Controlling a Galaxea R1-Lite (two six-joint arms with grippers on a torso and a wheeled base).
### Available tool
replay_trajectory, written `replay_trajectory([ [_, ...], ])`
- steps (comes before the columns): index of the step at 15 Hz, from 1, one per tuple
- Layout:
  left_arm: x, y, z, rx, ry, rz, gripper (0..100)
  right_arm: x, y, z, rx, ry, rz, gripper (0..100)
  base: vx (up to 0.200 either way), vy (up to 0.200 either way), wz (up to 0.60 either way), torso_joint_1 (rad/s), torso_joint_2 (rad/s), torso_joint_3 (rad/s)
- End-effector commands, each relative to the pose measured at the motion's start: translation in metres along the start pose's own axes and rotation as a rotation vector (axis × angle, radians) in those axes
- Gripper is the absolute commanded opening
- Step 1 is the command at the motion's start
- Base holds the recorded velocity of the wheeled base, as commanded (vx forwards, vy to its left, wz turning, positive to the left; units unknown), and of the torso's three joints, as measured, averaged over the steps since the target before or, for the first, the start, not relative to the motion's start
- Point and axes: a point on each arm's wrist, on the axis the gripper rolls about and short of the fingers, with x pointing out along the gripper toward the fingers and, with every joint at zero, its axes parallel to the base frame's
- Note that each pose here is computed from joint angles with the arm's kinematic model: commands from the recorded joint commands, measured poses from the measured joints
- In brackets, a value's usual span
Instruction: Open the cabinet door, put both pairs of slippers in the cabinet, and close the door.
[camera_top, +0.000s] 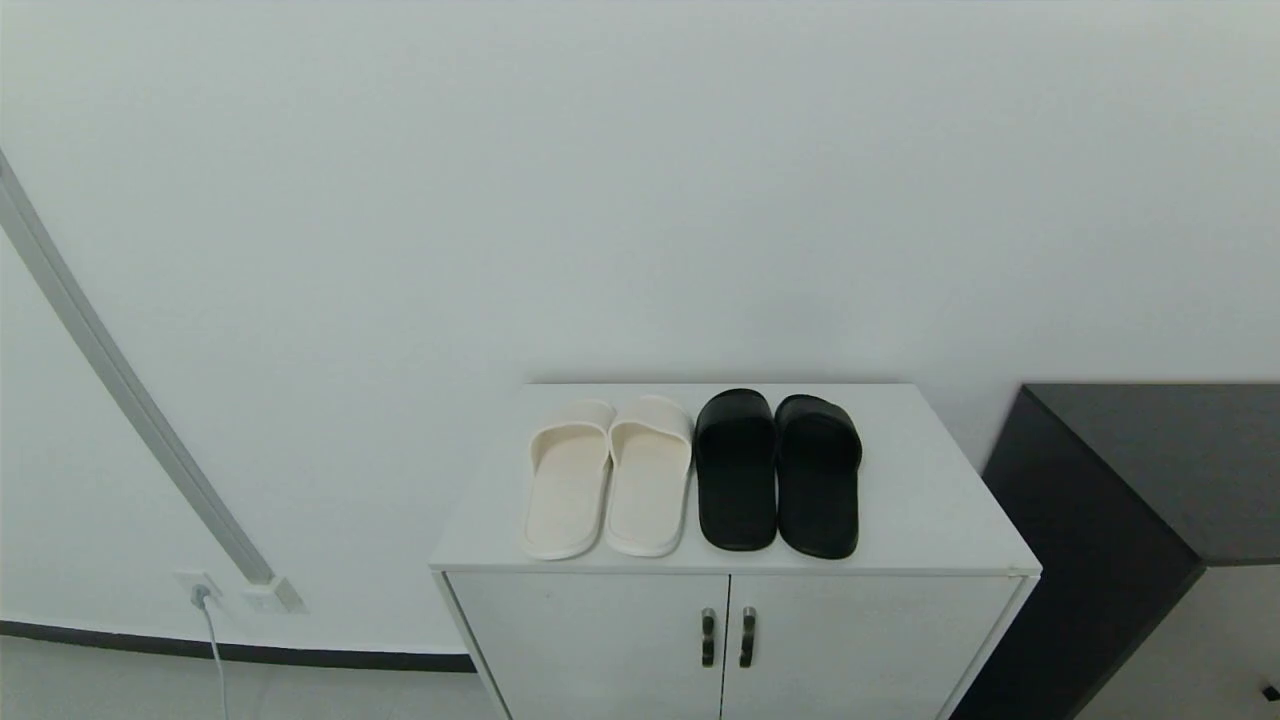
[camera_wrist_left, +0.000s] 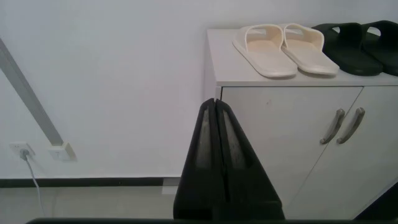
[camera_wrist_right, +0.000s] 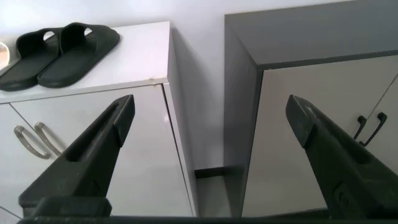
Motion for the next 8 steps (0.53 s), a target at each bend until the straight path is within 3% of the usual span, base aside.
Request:
replay_trajectory([
  [1,0.0001,0.0,0.0,-0.001,0.002,0.0,0,0.0001,0.0,0.0001,-0.001,0.0,0.001,100,0.0,0.0,0.0,0.0,0.0,0.0],
  [8,0.0001,0.0,0.0,-0.003,0.002,0.0,0,-0.0001,0.0005,0.0002,-0.046,0.002,0.024,100,0.0,0.0,0.0,0.0,0.0,0.0],
])
